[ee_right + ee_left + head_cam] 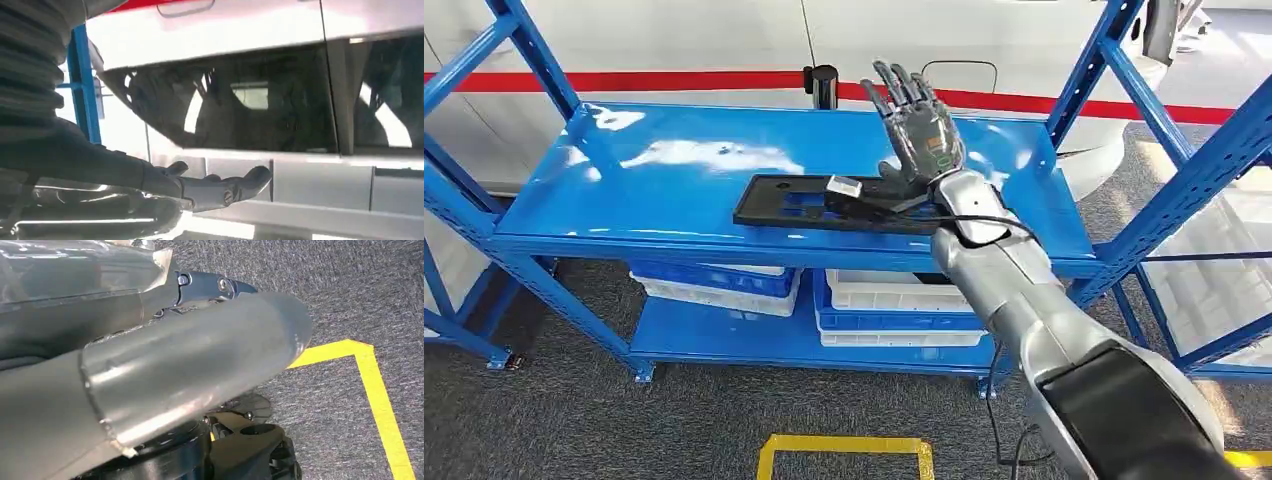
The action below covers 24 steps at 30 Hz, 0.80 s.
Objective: Take the parts from the cabinet and place them on the table.
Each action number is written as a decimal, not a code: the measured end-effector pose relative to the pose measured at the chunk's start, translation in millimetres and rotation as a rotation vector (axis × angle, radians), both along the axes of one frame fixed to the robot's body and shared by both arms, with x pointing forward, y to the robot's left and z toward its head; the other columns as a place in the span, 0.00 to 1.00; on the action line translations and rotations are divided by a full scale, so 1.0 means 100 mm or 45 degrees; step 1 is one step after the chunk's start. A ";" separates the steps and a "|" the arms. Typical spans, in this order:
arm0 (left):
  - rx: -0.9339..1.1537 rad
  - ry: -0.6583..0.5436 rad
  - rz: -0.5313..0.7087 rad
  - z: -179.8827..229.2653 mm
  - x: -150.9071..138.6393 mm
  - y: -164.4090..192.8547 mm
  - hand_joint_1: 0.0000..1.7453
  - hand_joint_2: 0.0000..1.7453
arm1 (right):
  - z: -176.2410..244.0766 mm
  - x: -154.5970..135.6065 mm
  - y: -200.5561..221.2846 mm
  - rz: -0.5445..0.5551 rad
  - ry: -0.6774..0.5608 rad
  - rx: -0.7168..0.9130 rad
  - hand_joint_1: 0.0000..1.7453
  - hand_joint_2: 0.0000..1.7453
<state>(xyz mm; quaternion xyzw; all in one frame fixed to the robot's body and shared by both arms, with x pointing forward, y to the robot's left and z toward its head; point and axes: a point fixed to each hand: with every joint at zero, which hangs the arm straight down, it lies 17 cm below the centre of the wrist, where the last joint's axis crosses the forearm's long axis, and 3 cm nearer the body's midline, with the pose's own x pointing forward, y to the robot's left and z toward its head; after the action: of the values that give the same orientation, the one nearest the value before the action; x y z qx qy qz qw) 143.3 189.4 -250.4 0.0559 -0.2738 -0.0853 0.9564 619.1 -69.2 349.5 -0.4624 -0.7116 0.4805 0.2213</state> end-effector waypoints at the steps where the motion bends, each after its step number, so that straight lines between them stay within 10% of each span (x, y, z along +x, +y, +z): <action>1: 0.001 -0.001 0.008 0.00 0.00 0.01 0.00 0.00 | 0.05 0.02 -0.01 -0.001 0.003 -0.014 0.00 1.00; 24: -0.002 -0.009 0.114 -0.01 0.00 0.16 0.00 0.00 | -0.08 -0.13 -1.01 0.184 0.340 0.143 0.00 1.00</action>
<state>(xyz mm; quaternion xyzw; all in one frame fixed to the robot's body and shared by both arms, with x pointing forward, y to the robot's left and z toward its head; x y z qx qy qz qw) 142.9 205.2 -251.4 0.0678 -0.2745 -0.0418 0.9583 605.8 -170.1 341.8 -0.3290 -0.7330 0.5117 0.3044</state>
